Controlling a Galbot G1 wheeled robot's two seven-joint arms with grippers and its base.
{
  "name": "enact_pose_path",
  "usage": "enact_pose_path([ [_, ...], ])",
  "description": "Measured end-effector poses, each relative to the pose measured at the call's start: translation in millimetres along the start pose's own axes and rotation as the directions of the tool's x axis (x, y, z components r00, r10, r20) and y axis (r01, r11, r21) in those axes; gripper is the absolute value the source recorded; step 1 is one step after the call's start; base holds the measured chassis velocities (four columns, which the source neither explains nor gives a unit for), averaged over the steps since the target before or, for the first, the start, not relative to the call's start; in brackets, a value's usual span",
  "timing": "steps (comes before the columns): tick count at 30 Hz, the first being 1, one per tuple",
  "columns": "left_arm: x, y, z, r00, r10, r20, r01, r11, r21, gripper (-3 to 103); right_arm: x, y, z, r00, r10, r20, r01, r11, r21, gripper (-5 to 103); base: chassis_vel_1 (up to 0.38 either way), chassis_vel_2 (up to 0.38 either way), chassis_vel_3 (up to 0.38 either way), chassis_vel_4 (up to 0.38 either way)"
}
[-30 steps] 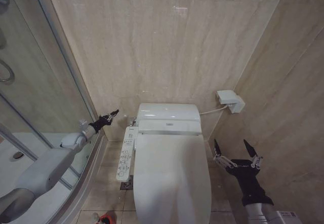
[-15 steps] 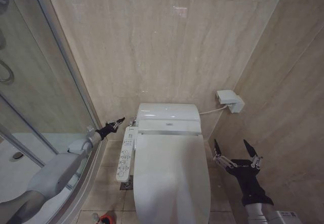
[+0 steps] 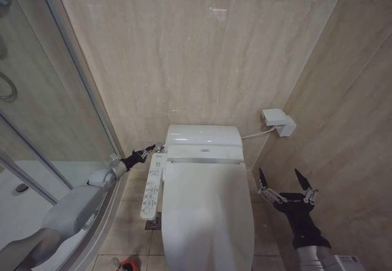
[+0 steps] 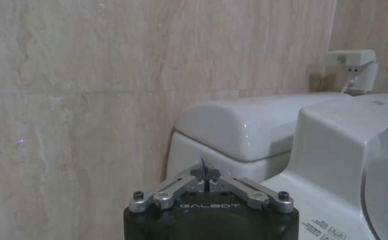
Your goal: Open the toilet lid, clean the toilet bowl with a toilet brush, close the toilet lid, and flush.
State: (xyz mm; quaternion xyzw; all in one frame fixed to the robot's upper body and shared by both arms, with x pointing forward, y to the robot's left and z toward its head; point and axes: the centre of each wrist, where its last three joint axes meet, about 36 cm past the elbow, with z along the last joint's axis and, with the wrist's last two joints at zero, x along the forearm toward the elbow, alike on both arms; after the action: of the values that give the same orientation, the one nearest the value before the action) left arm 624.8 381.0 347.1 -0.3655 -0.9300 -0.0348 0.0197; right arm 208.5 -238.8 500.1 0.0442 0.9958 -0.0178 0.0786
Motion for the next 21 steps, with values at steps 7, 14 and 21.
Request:
enact_pose_path([
  [7, -8, 1.2, 3, 1.000, 0.025, -0.009, -0.025, 1.000, 0.002, 0, 0, 0, 0, 1.000, 0.000, 0.000, 0.000, 1.000, 0.000, 100, 0.000, 0.000, 0.000, 0.000],
  [14, -14, 5.3, 5, 0.999, 0.030, -0.018, -0.029, 1.000, 0.002, 0, 0, 0, 0, 1.000, 0.000, 0.000, 0.000, 1.000, 0.000, 100, 0.000, 0.000, 0.000, 0.000],
  [21, -20, 9.4, 9, 0.999, 0.034, -0.031, -0.034, 0.999, 0.005, 0, 0, 0, 0, 1.000, 0.000, 0.000, 0.000, 1.000, 0.000, 100, 0.000, 0.000, 0.000, 0.000],
])
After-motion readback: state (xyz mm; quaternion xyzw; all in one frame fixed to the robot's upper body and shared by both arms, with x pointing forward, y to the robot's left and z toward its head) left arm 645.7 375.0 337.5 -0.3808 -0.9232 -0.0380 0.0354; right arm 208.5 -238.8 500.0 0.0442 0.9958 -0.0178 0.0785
